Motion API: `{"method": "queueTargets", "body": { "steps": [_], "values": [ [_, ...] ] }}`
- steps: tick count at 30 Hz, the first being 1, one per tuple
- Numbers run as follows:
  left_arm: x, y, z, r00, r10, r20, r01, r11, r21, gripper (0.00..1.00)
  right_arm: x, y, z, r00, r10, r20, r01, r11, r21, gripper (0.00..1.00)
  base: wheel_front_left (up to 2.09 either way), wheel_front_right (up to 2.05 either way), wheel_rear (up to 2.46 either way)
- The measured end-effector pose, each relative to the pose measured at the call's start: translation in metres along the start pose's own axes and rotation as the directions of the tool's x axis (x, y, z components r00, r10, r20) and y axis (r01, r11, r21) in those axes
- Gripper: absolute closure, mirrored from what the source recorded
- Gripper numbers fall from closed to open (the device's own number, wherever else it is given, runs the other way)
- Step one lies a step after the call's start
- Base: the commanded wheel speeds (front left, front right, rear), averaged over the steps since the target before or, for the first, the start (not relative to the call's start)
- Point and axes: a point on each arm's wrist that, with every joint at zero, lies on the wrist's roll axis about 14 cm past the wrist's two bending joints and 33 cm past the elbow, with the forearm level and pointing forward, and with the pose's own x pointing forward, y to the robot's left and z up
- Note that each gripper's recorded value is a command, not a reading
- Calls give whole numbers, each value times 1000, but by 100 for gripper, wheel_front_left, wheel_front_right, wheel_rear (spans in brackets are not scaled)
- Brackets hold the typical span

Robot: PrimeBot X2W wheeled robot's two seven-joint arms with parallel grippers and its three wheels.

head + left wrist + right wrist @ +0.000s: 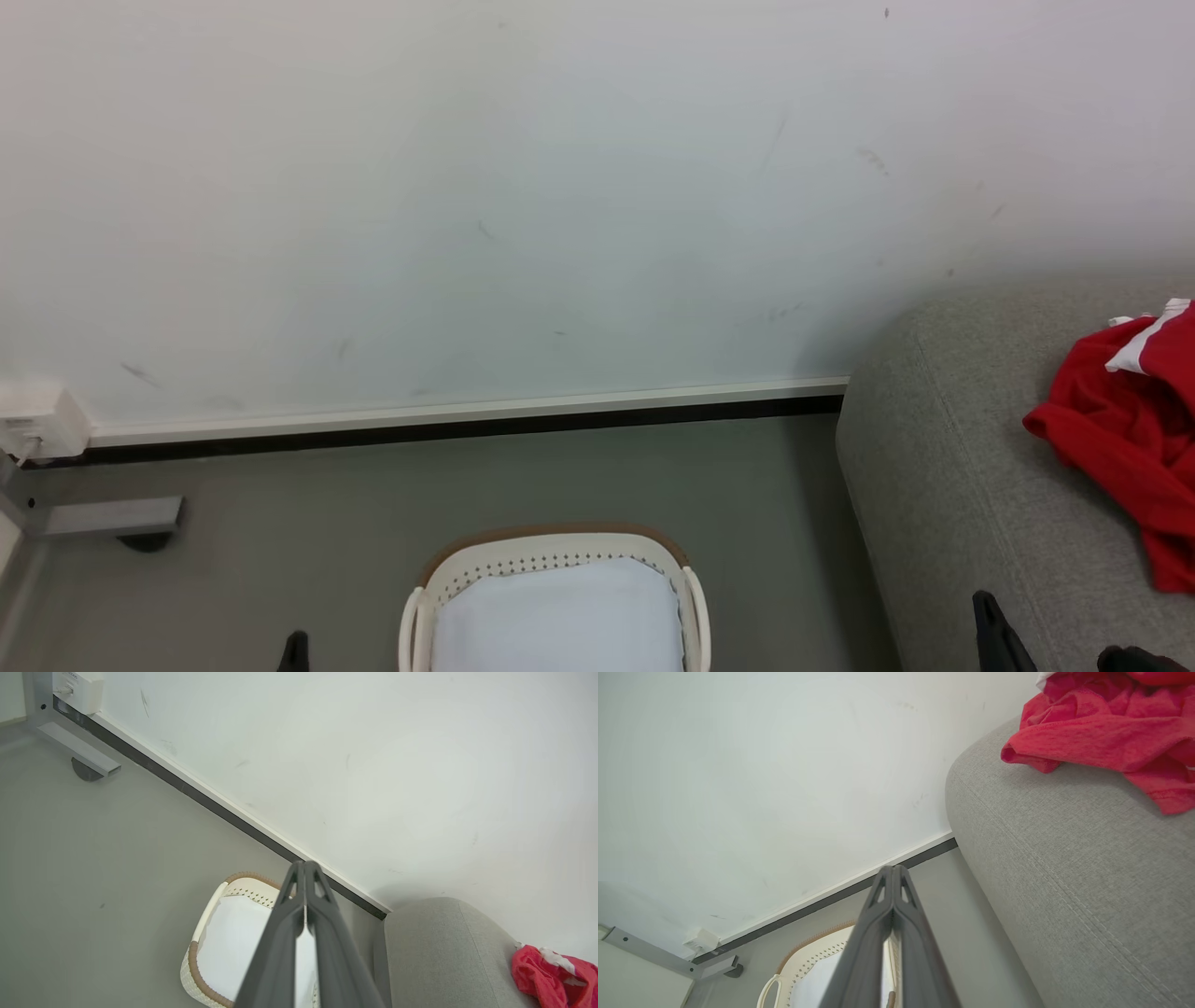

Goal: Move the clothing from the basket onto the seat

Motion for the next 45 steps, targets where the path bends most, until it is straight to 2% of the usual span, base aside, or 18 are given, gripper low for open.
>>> {"method": "queueTargets", "body": {
  "steps": [10,20,31,45],
  "values": [
    [6,-3,6,1000,-1,1,1,991,-137,100,5,-3,9,1000,-17,15,15,990,144,100,0,0,0],
    [12,-7,13,1000,-10,9,12,965,-260,100,11,-1,19,999,-18,31,9,963,271,100,0,0,0],
    [17,-11,18,1000,-23,9,25,925,-378,100,15,-2,26,999,-19,40,2,919,394,100,0,0,0],
    [23,-17,25,999,-44,21,48,858,-512,100,20,0,36,998,-12,55,-19,850,527,100,0,0,0]
  ]
}}
